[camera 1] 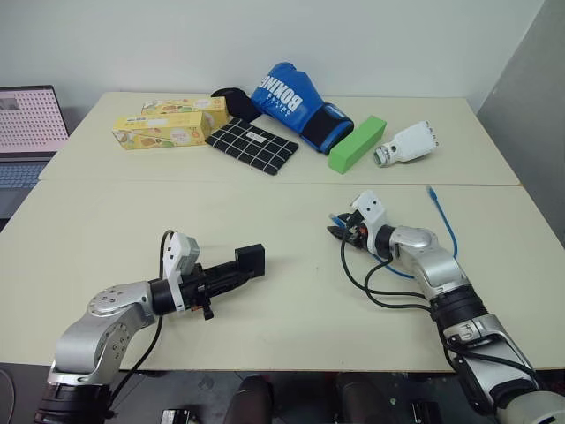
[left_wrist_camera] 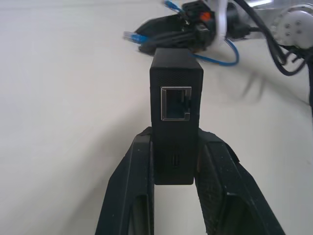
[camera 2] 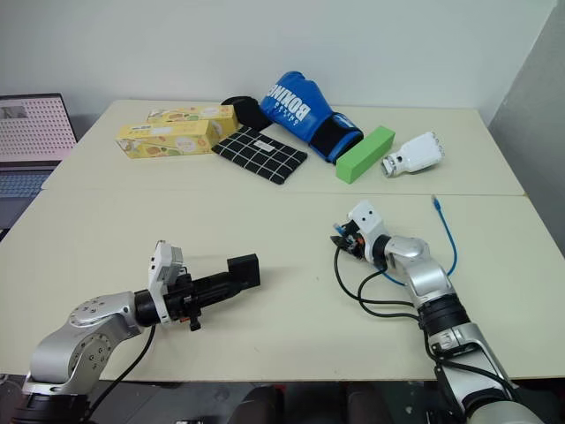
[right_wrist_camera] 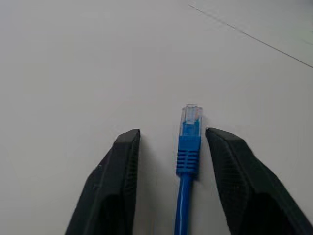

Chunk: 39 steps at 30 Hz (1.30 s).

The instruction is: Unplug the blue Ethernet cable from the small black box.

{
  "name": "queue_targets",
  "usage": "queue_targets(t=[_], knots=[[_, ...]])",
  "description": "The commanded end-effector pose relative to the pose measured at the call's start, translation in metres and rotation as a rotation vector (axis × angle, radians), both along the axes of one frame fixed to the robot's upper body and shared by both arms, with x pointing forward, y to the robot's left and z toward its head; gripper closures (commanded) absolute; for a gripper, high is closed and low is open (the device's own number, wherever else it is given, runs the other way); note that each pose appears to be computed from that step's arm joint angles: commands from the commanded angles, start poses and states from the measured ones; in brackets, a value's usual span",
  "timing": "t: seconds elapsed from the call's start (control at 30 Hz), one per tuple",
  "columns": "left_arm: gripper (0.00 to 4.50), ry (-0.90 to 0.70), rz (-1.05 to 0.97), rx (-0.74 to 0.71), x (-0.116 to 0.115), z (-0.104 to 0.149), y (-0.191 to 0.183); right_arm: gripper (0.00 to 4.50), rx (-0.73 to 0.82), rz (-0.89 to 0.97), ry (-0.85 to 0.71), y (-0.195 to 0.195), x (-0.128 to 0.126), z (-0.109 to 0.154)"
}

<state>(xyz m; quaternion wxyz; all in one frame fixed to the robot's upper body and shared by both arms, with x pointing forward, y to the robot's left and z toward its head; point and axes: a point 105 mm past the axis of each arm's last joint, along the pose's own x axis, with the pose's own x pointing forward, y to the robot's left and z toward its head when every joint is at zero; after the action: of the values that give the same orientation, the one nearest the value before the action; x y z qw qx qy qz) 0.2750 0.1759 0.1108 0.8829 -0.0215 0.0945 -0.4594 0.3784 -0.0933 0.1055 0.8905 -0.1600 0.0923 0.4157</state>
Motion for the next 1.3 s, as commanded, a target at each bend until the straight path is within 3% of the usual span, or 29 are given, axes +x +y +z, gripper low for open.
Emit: queue_targets(t=[0.03,0.27,0.37,0.63,0.8,0.87,1.2,1.3], knots=[[3.71,-0.158,0.173,0.044,0.022,0.014,0.018,1.50,0.019,0.175,-0.119,0.015,-0.022,0.049],[3.71,-0.496,0.716,0.120,0.068,0.026,0.075,1.50,0.050,0.400,-0.180,0.062,-0.064,0.089],[3.71,-0.504,0.892,0.077,0.078,0.018,0.095,1.50,0.049,0.438,-0.176,0.078,-0.071,0.091],[3.71,-0.368,0.910,0.027,0.087,-0.020,0.091,1.50,0.012,0.448,-0.164,0.089,-0.070,0.086],[3.71,-0.342,0.892,0.040,0.085,-0.029,0.092,1.50,0.010,0.448,-0.157,0.089,-0.071,0.085],[3.01,-0.319,0.899,0.019,0.083,-0.033,0.094,1.44,0.009,0.449,-0.155,0.089,-0.072,0.085],[1.28,-0.268,0.877,0.070,0.058,-0.033,0.098,1.44,0.017,0.434,-0.139,0.089,-0.072,0.082],[1.28,-0.202,0.817,0.100,0.041,-0.029,0.096,1.44,0.028,0.405,-0.127,0.083,-0.072,0.080]])
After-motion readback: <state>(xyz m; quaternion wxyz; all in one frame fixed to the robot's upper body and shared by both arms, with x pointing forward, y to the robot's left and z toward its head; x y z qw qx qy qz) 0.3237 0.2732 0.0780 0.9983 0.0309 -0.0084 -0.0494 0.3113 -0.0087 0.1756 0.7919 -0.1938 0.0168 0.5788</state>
